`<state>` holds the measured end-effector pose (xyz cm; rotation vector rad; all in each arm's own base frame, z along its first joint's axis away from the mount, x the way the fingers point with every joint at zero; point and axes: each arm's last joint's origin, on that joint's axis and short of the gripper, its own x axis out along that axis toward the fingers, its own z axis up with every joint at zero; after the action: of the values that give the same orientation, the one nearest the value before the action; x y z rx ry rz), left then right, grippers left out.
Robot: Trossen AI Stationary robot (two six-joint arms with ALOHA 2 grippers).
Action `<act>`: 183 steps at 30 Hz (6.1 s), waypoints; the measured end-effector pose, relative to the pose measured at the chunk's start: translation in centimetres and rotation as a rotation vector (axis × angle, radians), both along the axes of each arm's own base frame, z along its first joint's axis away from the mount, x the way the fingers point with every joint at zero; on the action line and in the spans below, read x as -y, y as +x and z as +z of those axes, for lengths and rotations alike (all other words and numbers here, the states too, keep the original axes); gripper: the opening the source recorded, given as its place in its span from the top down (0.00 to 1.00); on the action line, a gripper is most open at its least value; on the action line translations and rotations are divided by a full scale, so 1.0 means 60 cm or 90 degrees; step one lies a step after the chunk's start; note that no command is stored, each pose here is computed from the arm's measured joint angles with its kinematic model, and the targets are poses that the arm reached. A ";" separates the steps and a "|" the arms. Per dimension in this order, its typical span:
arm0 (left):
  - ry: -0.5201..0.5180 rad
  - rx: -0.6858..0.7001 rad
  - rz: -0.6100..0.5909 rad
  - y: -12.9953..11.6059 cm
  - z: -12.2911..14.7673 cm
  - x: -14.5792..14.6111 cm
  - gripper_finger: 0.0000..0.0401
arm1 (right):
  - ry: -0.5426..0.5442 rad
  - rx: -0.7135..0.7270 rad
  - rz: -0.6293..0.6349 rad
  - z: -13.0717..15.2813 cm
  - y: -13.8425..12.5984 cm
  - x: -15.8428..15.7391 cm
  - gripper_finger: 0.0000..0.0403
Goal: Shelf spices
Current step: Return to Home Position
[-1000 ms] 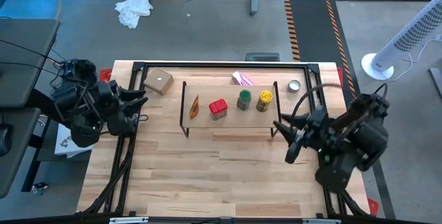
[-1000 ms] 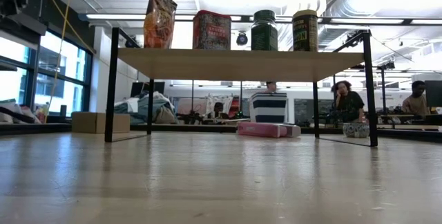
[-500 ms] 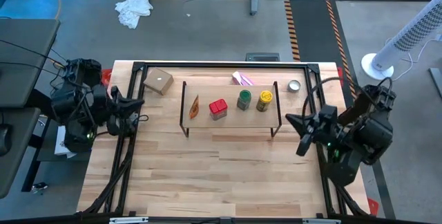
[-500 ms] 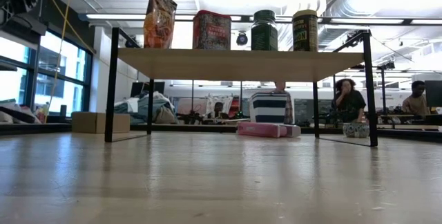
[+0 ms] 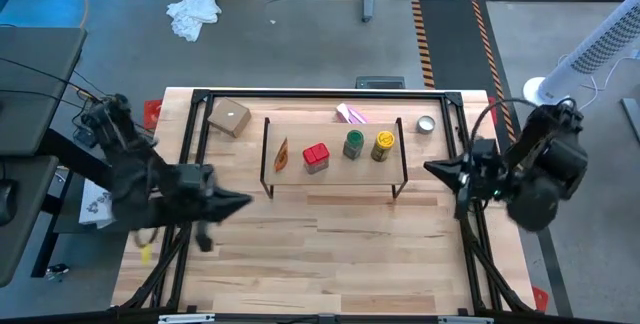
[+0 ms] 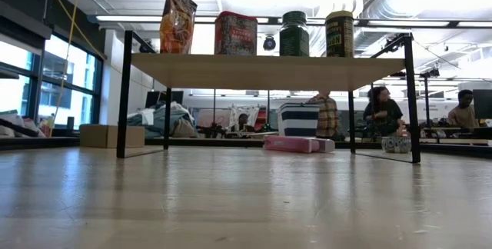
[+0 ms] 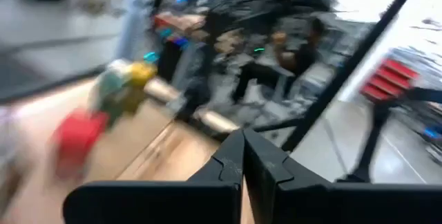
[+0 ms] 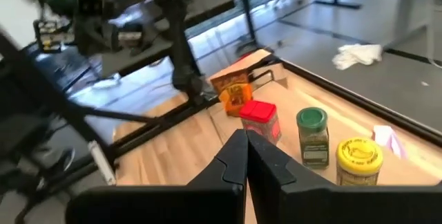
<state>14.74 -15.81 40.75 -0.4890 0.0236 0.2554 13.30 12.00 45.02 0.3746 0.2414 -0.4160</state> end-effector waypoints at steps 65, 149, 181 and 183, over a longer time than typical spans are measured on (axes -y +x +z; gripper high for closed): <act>0.136 -0.003 -0.128 -0.036 -0.405 -0.242 1.00 | -0.048 0.021 0.037 -0.107 -0.126 0.128 1.00; 0.274 0.015 -0.098 -0.036 -0.396 -0.245 1.00 | -0.035 0.230 0.354 -0.298 -0.026 0.147 1.00; 0.274 0.016 -0.098 -0.036 -0.396 -0.245 1.00 | -0.232 0.169 0.280 -0.470 -0.057 0.190 1.00; 0.274 0.016 -0.096 -0.036 -0.396 -0.245 1.00 | -0.246 0.154 0.284 -0.472 -0.055 0.194 1.00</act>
<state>12.60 -1.11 17.00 -0.0615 -0.0184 0.1005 9.99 0.34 16.70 -0.0151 0.0021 0.0276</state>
